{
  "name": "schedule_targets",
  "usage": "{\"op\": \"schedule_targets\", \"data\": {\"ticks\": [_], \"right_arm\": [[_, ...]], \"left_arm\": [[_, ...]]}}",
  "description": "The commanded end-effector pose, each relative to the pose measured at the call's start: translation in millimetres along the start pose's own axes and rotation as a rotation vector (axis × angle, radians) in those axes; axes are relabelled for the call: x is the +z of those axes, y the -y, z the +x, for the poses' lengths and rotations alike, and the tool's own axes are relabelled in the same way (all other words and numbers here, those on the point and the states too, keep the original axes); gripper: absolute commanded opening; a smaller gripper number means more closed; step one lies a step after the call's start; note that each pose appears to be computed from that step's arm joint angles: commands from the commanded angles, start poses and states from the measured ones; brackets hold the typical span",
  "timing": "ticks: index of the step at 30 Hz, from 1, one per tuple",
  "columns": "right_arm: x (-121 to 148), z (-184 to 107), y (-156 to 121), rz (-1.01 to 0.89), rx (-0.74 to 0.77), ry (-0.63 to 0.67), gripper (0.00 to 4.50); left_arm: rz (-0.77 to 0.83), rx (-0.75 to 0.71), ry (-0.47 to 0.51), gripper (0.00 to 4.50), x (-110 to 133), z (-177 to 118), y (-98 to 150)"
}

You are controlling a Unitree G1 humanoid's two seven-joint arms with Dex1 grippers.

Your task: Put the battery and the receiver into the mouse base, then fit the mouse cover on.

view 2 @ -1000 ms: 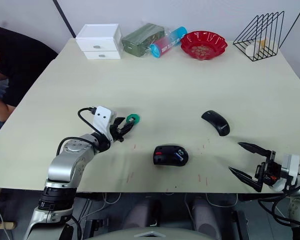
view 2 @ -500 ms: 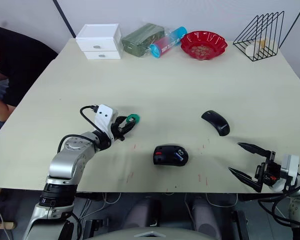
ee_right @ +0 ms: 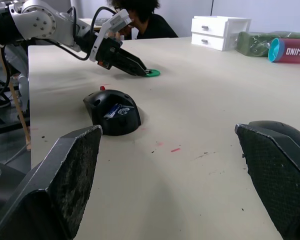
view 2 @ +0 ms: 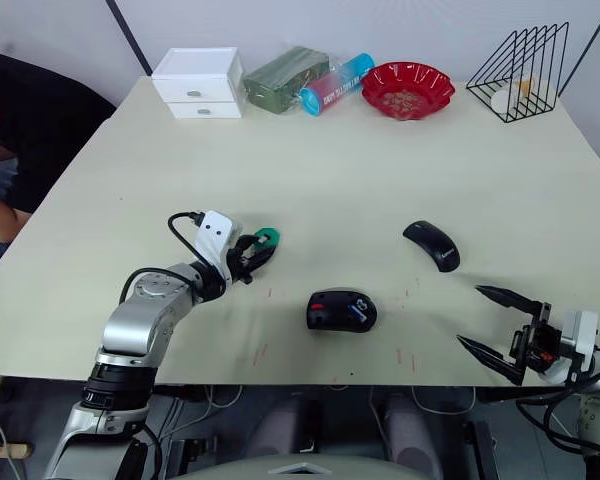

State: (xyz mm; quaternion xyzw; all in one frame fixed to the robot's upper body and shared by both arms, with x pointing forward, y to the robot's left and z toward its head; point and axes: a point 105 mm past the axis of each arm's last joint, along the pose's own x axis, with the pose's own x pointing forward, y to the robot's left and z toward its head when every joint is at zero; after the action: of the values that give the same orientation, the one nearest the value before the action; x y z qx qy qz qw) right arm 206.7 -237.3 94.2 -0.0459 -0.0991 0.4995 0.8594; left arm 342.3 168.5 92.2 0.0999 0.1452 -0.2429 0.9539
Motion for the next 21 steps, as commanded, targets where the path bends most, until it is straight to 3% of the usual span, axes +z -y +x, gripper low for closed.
{"op": "schedule_targets", "data": {"ticks": [1,21], "right_arm": [[6.3,0.8,-0.8,-0.038,0.011,0.001,4.50],[4.1,0.0,-2.9,-0.042,0.009,-0.003,4.50]], "left_arm": [[0.027,0.005,0.025,2.35,9.1,0.2,-1.8],[0.030,0.002,0.022,2.35,9.1,2.9,0.3]]}}
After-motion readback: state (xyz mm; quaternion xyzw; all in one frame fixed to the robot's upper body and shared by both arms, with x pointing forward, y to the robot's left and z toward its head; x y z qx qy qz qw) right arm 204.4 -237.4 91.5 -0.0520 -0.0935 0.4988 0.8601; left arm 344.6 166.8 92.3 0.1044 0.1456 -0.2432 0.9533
